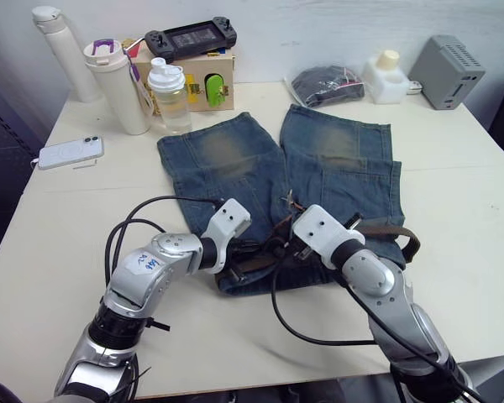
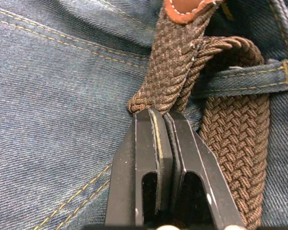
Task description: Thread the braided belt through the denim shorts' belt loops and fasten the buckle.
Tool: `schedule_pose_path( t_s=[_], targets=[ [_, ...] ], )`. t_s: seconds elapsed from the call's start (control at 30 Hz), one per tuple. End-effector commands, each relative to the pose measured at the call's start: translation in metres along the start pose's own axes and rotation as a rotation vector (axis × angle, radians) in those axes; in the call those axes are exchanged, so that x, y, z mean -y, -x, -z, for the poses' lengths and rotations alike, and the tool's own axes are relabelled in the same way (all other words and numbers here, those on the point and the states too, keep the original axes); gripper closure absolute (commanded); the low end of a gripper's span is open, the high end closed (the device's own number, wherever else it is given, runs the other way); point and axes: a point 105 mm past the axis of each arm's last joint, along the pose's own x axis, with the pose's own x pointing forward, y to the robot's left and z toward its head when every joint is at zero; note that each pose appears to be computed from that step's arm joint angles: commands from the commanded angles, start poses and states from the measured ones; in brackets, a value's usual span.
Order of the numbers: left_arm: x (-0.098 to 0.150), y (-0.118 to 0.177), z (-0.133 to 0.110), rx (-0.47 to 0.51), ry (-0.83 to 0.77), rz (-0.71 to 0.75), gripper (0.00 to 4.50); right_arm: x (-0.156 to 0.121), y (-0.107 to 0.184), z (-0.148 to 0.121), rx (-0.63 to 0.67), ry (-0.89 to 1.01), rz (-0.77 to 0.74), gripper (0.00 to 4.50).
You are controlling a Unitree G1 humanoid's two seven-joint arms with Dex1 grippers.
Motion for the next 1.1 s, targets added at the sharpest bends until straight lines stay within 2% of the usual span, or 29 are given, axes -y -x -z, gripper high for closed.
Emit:
schedule_pose_path(
  t_s=[0.03, 0.33, 0.87, 0.97, 1.1],
  targets=[
    [-0.003, -0.005, 0.006, -0.017, 0.060, -0.024, 4.50, 0.001, 0.008, -0.019, 0.084, 0.018, 0.001, 4.49],
    [-0.005, -0.006, 0.000, 0.035, 0.147, -0.059, 4.50, -0.002, 0.011, -0.007, 0.034, 0.004, -0.014, 4.49],
    [-0.012, 0.007, 0.007, 0.039, 0.198, -0.131, 4.50, 0.007, 0.015, 0.018, -0.076, -0.080, 0.029, 4.49],
    [-0.011, 0.008, 0.009, 0.034, 0.189, -0.132, 4.50, 0.007, 0.013, 0.017, -0.074, -0.088, 0.025, 4.49],
    [-0.009, 0.007, 0.008, 0.033, 0.177, -0.126, 4.50, 0.005, 0.008, 0.005, -0.019, -0.223, 0.004, 4.49]
  ],
)
